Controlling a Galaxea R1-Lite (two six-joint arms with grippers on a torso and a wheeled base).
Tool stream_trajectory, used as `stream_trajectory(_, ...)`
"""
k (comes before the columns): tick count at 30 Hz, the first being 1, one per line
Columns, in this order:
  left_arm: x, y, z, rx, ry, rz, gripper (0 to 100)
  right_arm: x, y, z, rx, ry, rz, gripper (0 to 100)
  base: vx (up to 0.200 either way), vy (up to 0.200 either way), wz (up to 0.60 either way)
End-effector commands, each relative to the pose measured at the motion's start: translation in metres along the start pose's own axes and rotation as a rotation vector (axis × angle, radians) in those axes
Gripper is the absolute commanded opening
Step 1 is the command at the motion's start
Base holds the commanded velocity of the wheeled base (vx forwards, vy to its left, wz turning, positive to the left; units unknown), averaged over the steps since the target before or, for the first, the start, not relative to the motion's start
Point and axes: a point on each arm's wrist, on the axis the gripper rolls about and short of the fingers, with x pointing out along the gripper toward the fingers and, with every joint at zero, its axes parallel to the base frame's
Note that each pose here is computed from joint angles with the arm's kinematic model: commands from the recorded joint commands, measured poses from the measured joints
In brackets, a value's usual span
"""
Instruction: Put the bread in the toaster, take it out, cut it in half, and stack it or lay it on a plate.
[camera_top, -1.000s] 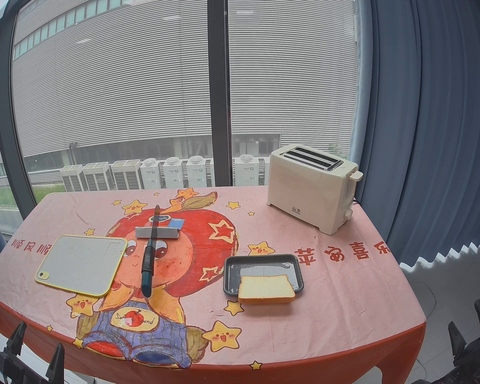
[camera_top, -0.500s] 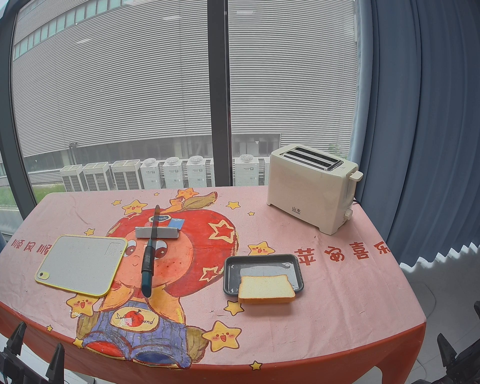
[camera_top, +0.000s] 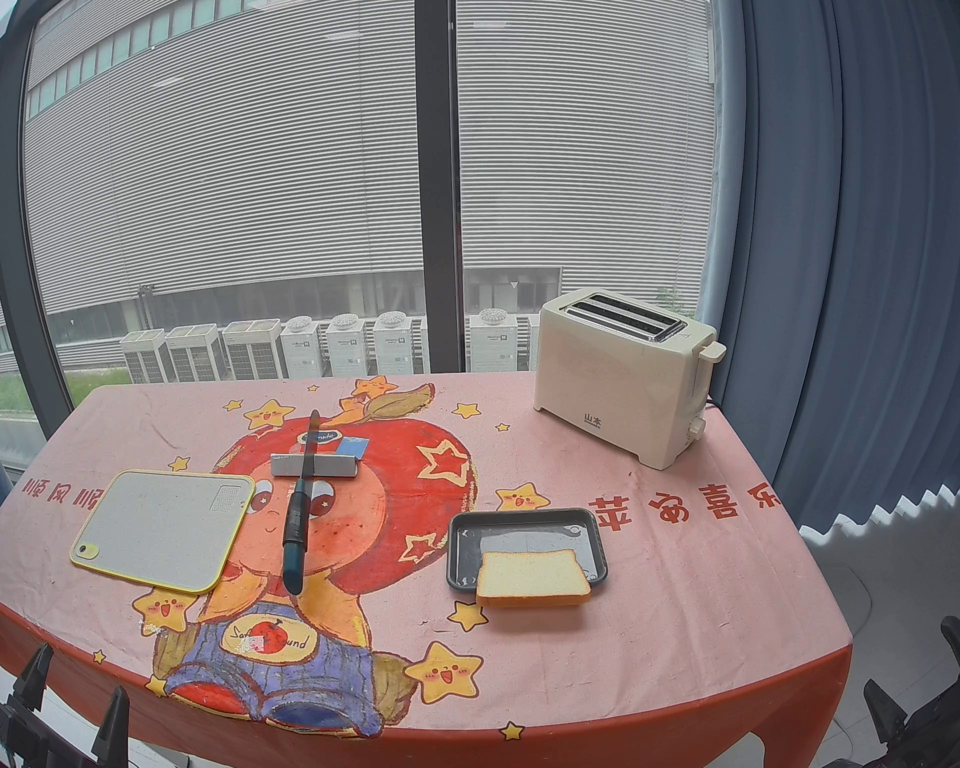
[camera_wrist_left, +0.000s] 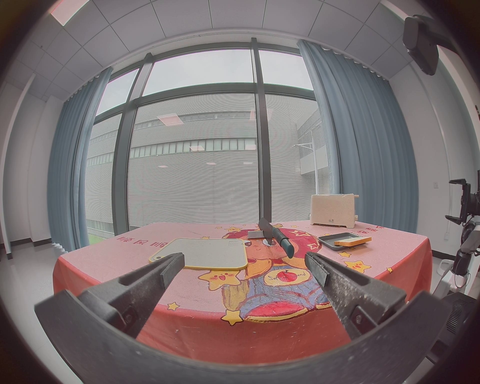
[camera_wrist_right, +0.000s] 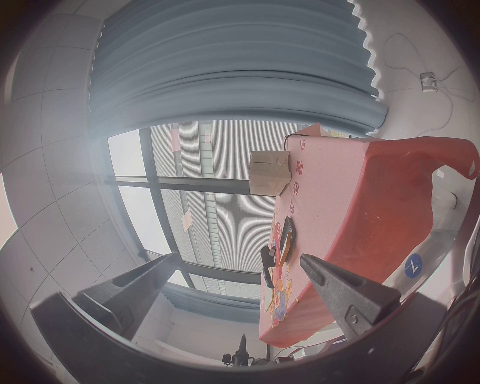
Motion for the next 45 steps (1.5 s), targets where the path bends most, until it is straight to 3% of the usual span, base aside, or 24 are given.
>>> stream_trajectory(1,0.001,0.0,-0.005,0.0,0.011,-0.001,100,0.002,-0.003,0.001,0.012,0.023,-0.022,100,0.0,0.0,0.0)
stream_trajectory(13,0.001,0.0,-0.005,0.0,0.011,-0.001,100,0.015,0.008,0.008,0.044,0.131,-0.071,100,0.0,0.0,0.0)
stream_trajectory(24,0.001,0.0,-0.005,0.0,0.011,0.0,100,0.058,0.028,0.019,0.093,0.211,-0.162,100,0.0,0.0,0.0)
stream_trajectory(31,0.001,0.0,-0.005,0.0,0.011,0.0,100,0.08,0.028,0.022,0.124,0.263,-0.233,100,0.0,0.0,0.0)
stream_trajectory(37,0.001,0.0,-0.005,0.0,0.011,0.0,100,0.084,0.029,0.017,0.144,0.343,-0.237,100,0.0,0.0,0.0)
stream_trajectory(45,0.001,0.0,-0.005,0.0,0.011,0.0,100,0.103,0.029,0.018,0.149,0.351,-0.261,100,0.0,0.0,0.0)
